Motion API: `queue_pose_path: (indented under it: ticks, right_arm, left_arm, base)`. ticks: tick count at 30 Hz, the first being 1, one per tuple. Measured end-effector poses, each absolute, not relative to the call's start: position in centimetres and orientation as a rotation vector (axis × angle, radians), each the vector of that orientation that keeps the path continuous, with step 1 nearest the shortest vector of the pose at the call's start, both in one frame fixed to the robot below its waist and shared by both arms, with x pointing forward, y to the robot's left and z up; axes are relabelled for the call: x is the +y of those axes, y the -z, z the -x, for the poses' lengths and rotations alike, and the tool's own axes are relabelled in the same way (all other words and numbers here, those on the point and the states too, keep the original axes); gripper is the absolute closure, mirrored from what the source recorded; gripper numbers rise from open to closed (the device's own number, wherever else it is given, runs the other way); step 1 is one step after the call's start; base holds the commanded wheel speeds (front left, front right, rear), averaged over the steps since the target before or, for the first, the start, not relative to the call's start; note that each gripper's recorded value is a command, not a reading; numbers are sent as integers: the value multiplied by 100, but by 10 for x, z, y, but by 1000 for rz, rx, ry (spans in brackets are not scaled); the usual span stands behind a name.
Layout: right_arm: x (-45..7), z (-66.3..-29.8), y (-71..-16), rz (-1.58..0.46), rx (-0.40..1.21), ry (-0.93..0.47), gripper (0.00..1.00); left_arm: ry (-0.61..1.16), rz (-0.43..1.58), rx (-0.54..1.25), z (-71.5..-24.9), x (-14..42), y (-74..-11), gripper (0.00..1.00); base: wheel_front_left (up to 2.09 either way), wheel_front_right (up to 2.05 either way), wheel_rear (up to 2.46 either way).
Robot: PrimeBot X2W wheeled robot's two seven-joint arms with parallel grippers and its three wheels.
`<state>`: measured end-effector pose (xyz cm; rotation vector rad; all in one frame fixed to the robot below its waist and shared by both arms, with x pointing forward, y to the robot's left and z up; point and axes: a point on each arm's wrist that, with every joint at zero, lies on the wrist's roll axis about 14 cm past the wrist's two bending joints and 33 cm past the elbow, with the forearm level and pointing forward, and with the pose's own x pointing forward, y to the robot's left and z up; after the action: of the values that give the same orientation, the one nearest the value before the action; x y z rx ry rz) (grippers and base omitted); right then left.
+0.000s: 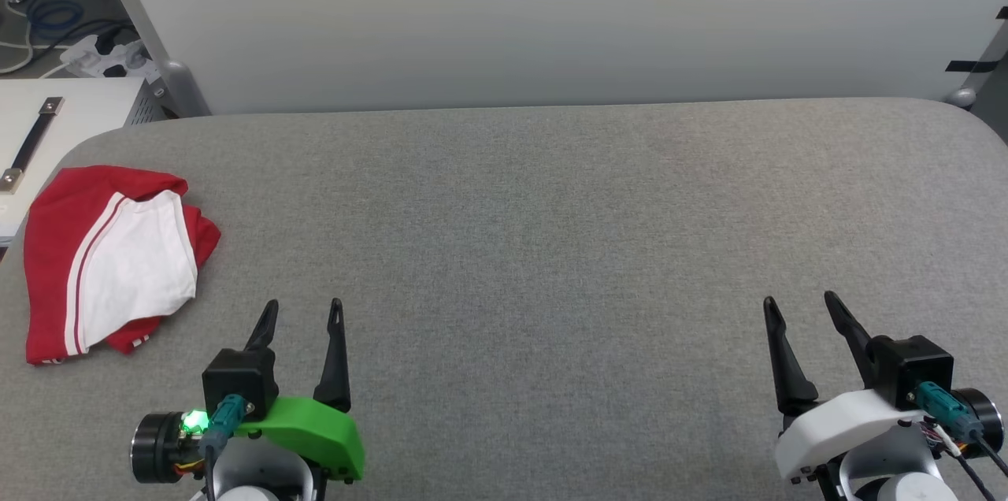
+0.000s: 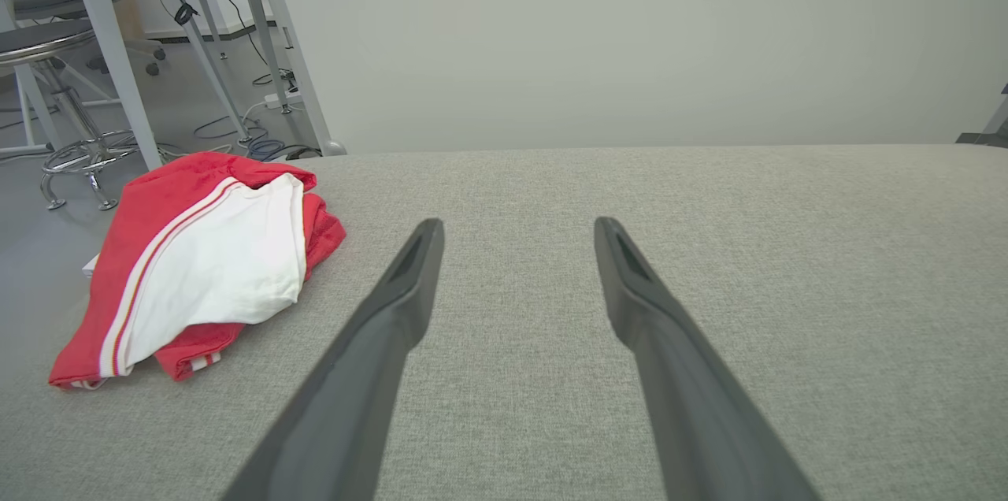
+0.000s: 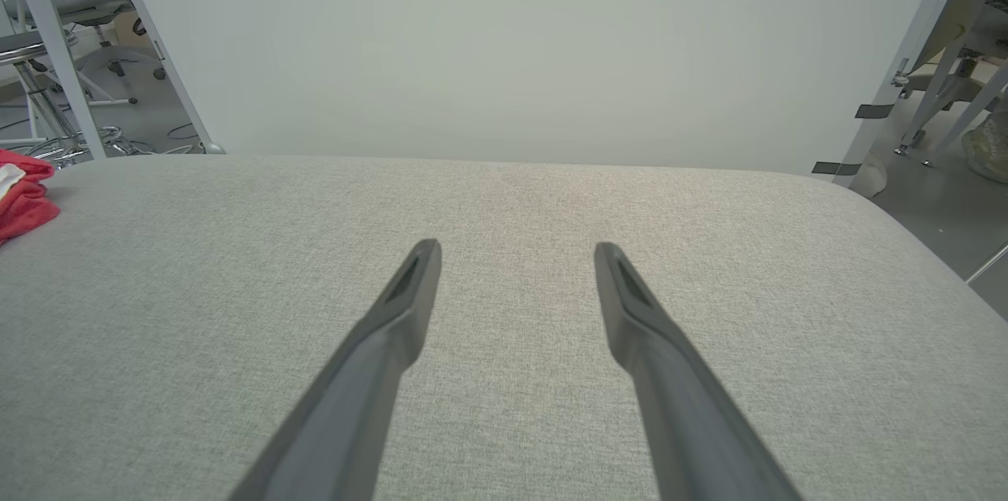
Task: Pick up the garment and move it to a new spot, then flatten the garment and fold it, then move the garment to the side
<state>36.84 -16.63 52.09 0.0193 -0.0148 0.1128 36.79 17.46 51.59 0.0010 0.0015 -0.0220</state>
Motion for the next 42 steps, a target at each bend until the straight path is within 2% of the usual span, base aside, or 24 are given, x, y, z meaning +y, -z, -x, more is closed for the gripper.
queue_pose_path:
  ticks: [29, 42]
  right_arm:
    - [-160, -371, -538, -56, -102, -130, 0]
    - [-160, -371, -535, -63, -105, -129, 0]
  left_arm:
    - [49, 44, -90, -368, 170, -534, 0]
    - [72, 59, -73, -367, 165, -524, 0]
  base:
    - [0, 0, 0]
    - [0, 0, 0]
